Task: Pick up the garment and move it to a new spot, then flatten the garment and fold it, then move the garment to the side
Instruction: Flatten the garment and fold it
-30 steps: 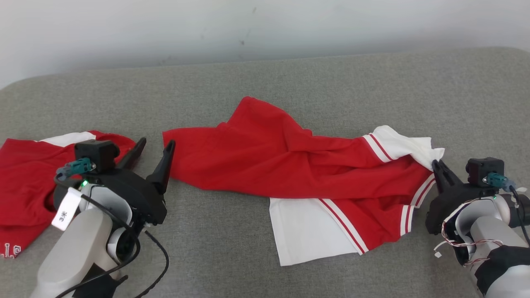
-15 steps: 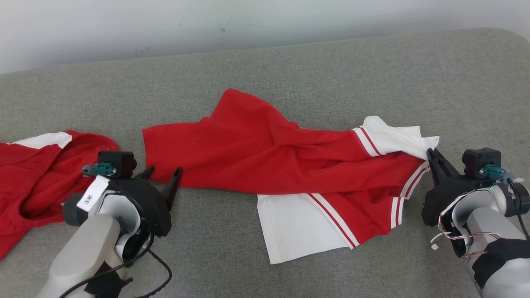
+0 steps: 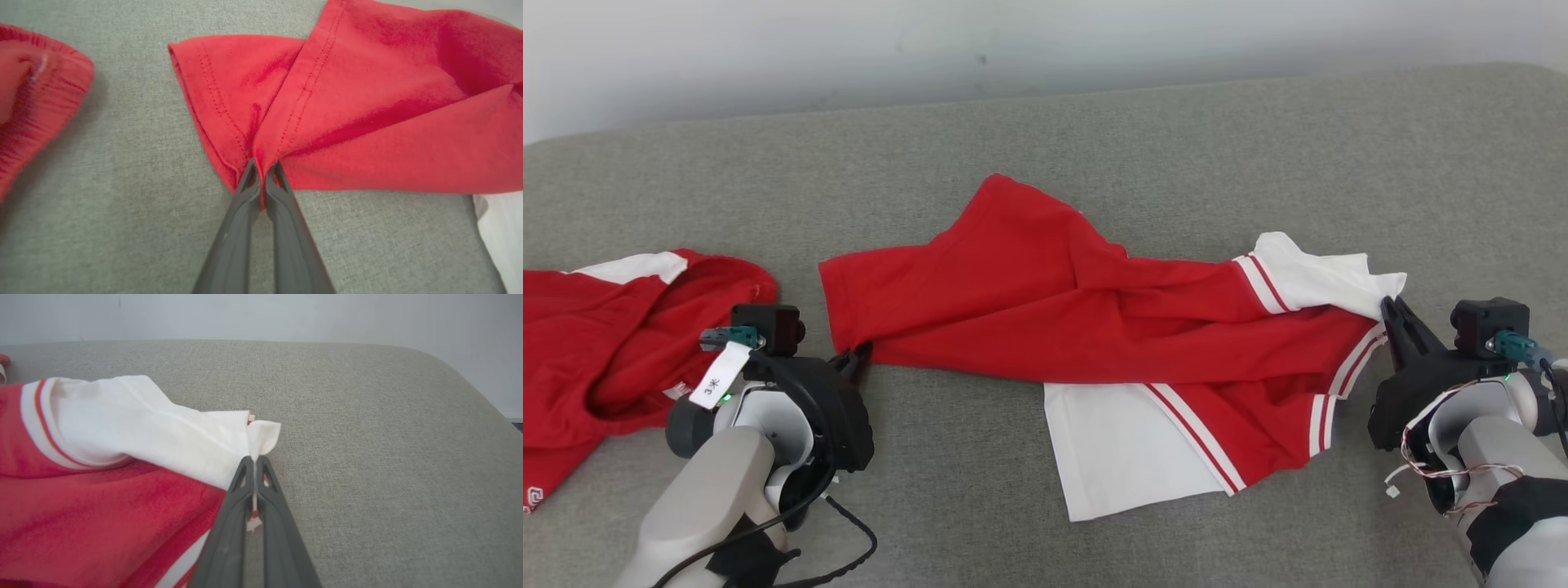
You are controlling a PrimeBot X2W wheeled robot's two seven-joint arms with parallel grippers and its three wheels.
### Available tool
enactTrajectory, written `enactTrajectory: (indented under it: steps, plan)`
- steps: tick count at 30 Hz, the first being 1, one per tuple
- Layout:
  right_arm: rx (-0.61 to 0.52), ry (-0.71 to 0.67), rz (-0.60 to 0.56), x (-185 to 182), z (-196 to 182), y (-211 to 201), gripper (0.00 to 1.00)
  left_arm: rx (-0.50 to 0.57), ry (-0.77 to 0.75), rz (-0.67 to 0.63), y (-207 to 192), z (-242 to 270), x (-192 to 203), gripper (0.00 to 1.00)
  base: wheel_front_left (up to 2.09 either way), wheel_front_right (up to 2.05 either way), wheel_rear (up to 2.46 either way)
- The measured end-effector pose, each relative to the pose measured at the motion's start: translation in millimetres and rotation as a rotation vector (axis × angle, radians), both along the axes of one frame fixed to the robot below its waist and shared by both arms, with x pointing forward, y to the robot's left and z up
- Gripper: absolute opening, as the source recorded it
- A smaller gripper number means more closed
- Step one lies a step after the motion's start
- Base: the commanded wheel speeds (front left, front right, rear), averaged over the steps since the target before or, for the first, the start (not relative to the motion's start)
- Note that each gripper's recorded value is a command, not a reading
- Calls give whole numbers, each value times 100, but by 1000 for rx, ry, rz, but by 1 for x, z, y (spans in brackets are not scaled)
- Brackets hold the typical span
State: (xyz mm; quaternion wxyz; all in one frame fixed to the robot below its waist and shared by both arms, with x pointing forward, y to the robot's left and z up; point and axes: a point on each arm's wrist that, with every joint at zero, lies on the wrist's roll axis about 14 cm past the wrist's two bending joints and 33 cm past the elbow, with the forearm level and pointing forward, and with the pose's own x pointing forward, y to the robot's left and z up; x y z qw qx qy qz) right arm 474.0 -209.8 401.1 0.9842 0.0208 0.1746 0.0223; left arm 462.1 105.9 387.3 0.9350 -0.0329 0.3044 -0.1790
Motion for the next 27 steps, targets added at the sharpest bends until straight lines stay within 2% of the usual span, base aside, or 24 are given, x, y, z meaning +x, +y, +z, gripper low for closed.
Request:
enactTrajectory:
  steps: [4,8,19,27]
  plan:
    - [7,-1,15,0,0,7,0,-21,-42,41,10,8,-1,0,0,0,0]
    - [13,-13,25,3,5,13,0,-49,-47,71,17,3,-21,0,0,0,0]
    - [28,-45,112,11,18,48,0,-62,-9,5,12,-15,-99,0,0,0,0]
    - [37,-51,174,11,22,75,0,-81,-18,28,25,-7,-122,0,0,0,0]
